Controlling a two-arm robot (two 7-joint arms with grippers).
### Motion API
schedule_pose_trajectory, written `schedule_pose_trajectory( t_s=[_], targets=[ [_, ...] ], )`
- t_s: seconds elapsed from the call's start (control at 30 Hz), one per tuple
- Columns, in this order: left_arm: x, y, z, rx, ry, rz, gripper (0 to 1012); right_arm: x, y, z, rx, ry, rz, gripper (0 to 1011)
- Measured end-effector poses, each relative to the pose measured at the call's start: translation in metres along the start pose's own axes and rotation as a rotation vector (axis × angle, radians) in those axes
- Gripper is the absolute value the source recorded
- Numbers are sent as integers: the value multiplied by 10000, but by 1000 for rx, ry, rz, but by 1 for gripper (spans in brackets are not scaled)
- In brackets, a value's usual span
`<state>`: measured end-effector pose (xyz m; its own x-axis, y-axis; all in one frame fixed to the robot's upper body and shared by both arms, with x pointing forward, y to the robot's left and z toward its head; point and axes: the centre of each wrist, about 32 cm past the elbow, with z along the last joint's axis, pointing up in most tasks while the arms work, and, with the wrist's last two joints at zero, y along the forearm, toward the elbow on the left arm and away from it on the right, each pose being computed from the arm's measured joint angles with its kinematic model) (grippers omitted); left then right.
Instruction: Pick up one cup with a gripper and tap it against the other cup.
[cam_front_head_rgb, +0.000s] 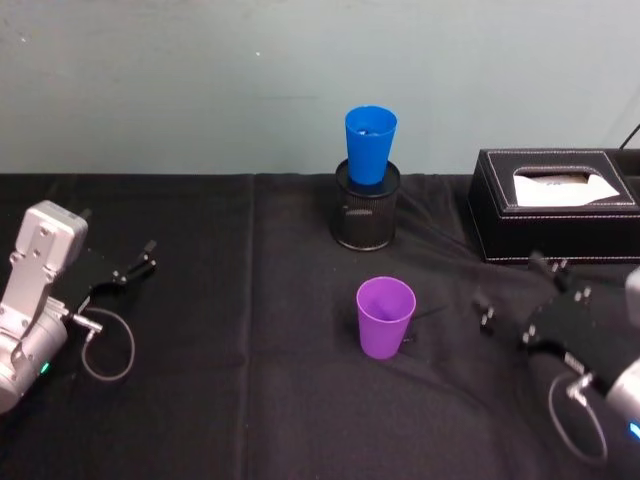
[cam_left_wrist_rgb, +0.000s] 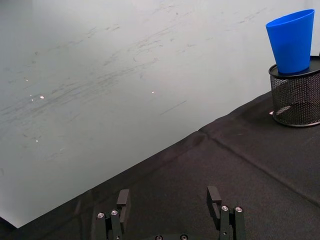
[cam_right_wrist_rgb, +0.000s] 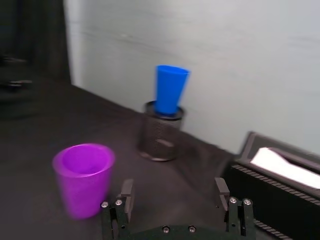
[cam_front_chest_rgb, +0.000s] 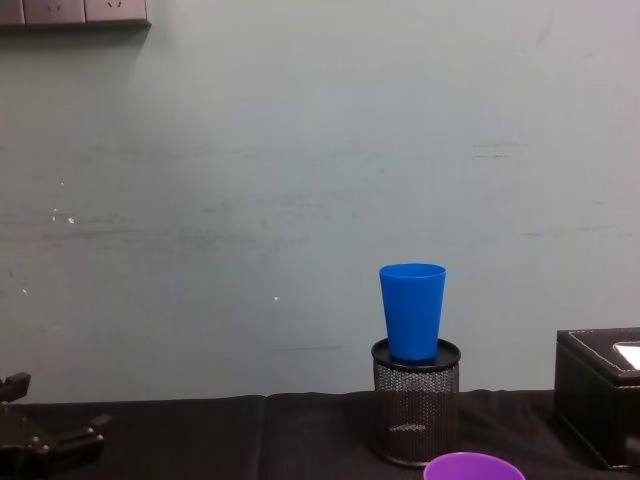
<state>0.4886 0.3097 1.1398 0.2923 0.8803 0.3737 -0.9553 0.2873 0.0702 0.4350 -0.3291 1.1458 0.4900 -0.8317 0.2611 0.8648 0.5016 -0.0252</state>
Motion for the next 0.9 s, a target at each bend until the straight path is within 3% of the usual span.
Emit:
schedule_pose_trajectory(
  t_s=[0.13, 0.3, 0.53, 0.9],
  targets=[
    [0, 0, 0, 0, 0, 0, 1000, -85, -113, -68, 11, 31, 97, 1003],
    [0, 0, 0, 0, 0, 0, 1000, -186, -144, -131, 11, 63, 177, 1003],
    [0, 0, 0, 0, 0, 0, 1000, -276, -110, -168, 2, 74, 223, 1003],
    [0, 0, 0, 0, 0, 0, 1000, -364, 72, -166, -10, 80, 257, 1003]
  ],
)
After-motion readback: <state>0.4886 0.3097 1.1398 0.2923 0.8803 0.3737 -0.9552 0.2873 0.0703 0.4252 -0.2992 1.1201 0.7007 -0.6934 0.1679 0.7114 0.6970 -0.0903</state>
